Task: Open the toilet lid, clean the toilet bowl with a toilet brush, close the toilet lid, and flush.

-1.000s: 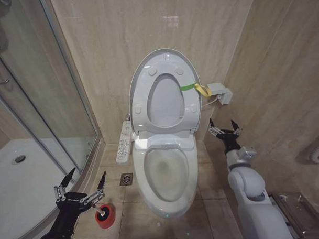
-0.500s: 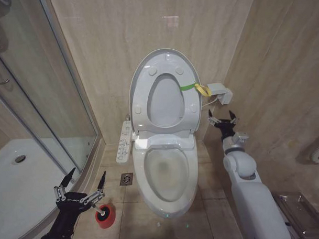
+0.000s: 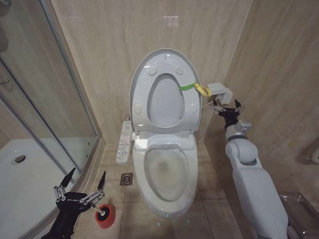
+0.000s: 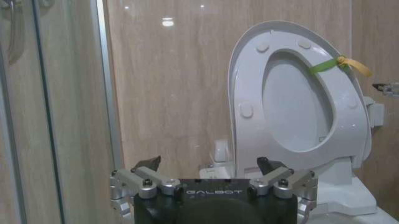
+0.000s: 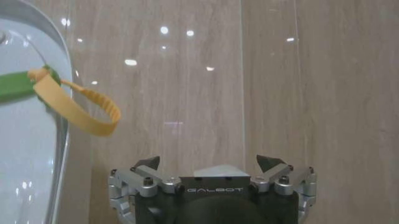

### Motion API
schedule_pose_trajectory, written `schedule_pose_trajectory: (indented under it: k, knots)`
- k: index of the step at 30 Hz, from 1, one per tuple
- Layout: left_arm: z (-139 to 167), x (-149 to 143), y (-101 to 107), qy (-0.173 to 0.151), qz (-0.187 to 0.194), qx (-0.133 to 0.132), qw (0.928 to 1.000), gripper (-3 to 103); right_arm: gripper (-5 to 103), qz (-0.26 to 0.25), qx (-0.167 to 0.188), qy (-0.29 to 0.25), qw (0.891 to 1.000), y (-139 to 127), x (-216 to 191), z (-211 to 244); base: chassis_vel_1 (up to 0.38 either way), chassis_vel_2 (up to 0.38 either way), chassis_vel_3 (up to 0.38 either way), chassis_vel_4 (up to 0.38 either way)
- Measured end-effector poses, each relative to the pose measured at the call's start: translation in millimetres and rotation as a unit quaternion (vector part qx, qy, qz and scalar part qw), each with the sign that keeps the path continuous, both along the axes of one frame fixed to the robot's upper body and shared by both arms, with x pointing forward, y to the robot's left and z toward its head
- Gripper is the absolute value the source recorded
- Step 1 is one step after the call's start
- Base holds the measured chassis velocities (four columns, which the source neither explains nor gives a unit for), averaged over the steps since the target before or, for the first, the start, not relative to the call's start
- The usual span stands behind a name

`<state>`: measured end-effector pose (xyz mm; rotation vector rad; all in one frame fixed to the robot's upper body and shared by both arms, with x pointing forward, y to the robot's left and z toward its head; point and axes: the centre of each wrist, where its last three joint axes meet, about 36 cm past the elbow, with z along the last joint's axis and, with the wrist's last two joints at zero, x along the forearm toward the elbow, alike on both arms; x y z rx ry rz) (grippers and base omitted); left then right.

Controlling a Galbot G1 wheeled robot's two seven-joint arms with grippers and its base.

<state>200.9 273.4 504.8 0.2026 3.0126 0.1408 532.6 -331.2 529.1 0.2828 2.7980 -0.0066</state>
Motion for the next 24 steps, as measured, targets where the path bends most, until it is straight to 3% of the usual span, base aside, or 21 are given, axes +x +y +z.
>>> schedule_pose_trajectory:
  k: [24]
  knots:
    - [0, 0, 0, 0.000, 0.000, 0.000, 1.0000, 100, 100, 0.009, 0.001, -0.007, 1.000, 1, -6, 13, -0.013, 0.012, 0.007, -0.013]
